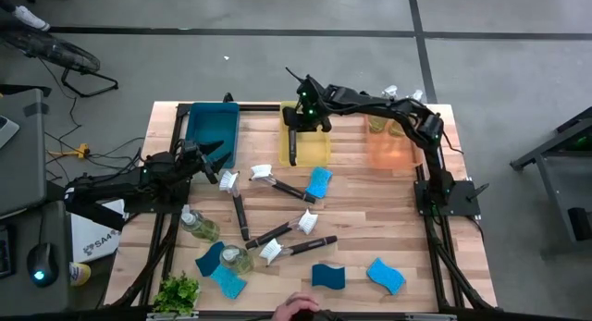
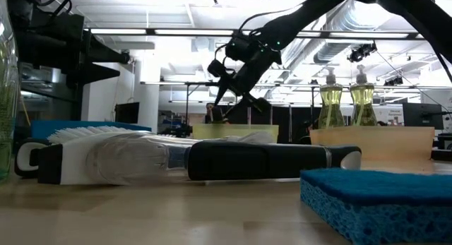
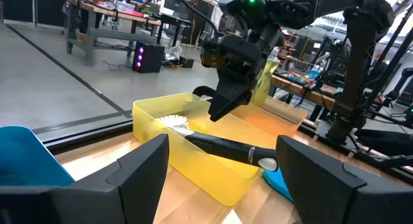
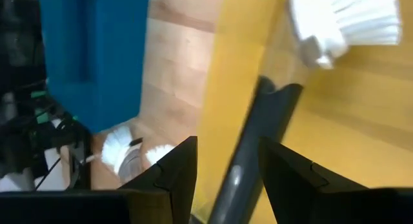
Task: Pick & Place Kitchen Sink Supplies
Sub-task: Put the black dishwashing brush into the yellow bin
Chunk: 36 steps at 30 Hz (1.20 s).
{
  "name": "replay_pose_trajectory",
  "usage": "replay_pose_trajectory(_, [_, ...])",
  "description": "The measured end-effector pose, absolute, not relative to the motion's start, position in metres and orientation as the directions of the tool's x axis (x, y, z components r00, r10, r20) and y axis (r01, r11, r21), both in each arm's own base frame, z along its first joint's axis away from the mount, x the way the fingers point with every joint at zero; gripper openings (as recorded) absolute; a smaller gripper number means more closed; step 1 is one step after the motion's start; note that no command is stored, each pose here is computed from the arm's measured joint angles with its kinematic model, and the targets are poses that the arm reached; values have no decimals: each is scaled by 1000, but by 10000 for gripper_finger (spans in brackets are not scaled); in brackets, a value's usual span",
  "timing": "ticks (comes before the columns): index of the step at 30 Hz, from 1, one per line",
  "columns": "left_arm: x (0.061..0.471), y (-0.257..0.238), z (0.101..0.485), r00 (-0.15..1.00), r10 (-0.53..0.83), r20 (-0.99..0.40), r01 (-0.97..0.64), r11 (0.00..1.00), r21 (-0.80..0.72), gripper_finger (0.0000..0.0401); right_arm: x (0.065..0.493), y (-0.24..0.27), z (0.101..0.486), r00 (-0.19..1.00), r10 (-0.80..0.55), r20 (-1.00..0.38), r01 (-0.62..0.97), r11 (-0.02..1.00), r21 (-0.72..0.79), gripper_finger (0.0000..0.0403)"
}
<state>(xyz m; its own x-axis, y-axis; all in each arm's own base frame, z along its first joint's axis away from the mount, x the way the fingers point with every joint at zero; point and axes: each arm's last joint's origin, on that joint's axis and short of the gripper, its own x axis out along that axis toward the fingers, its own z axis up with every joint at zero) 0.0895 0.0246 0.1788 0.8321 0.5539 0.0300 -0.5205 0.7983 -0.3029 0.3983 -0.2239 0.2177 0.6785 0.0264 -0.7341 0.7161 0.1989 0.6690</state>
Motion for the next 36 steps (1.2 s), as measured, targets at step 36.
replay_pose_trajectory(36, [89,25,179,833,552,30,-519,799,-303,280,419,-59,263,531,35,-846,234,954,187,198])
